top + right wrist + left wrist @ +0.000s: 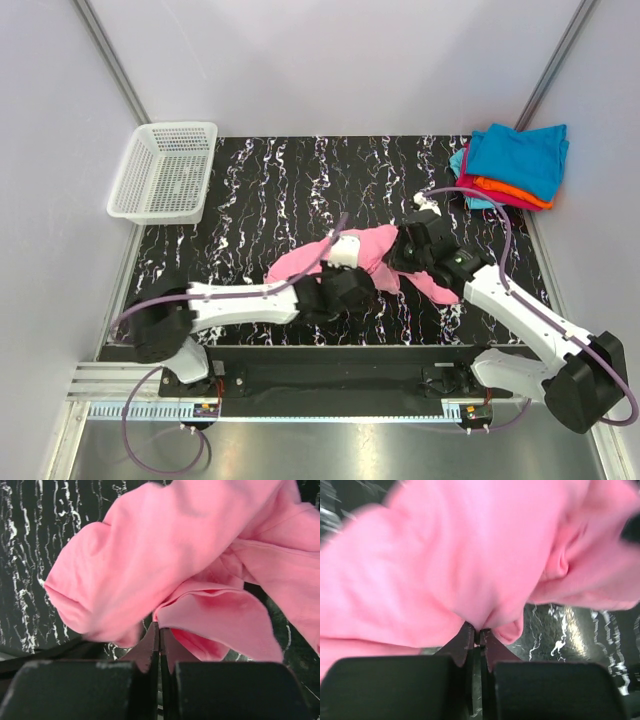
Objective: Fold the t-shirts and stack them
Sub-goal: Flatten the tshirt out
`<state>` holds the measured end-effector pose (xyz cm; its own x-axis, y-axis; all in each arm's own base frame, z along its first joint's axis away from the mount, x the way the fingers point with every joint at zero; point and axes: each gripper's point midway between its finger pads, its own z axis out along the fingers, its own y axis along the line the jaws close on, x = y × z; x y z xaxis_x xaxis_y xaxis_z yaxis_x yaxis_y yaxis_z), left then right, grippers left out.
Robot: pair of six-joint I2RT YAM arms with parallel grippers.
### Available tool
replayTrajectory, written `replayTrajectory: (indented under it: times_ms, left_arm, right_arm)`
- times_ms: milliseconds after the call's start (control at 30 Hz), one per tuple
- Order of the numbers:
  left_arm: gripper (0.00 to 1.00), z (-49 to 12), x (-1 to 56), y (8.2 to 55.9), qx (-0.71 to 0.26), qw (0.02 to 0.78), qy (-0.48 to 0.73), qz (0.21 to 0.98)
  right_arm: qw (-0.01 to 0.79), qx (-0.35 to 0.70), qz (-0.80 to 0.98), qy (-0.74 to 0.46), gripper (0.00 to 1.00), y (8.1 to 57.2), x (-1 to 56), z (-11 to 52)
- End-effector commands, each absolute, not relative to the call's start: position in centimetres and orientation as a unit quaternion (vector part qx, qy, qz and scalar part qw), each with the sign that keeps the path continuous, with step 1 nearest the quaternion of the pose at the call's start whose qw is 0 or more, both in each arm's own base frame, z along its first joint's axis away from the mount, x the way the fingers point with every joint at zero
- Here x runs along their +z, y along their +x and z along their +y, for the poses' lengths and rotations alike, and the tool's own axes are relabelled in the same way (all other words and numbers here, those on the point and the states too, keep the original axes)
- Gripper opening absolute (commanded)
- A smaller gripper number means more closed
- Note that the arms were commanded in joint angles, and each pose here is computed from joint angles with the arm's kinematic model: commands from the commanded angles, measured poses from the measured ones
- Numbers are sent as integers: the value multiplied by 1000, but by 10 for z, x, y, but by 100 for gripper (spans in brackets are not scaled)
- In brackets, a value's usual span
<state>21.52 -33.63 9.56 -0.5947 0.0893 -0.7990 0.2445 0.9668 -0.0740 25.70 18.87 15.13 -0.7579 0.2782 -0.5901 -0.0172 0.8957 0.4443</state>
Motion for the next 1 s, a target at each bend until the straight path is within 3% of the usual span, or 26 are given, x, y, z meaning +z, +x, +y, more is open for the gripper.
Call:
replayTrajectory:
  times_ms: [0,267,500,700,967]
  left_arm:
    - [0,-287,168,232,-53,516,38,854]
    - [0,-170,320,247,-54,617,-41,784]
    - [0,-105,414,250,-25,672,-76,737]
    - [0,-57,450,241,15,692,-122,711]
    - [1,-11,449,231,72,695,-185,691]
  right_arm:
    - [399,188,894,82,0,269,187,170]
    - [462,108,876,79,0,269,254,122]
    - [571,50,814,91,0,269,368,76]
    - [623,-13,773,121,0,253,420,34]
    - [651,-72,738,162,0,232,448,-6]
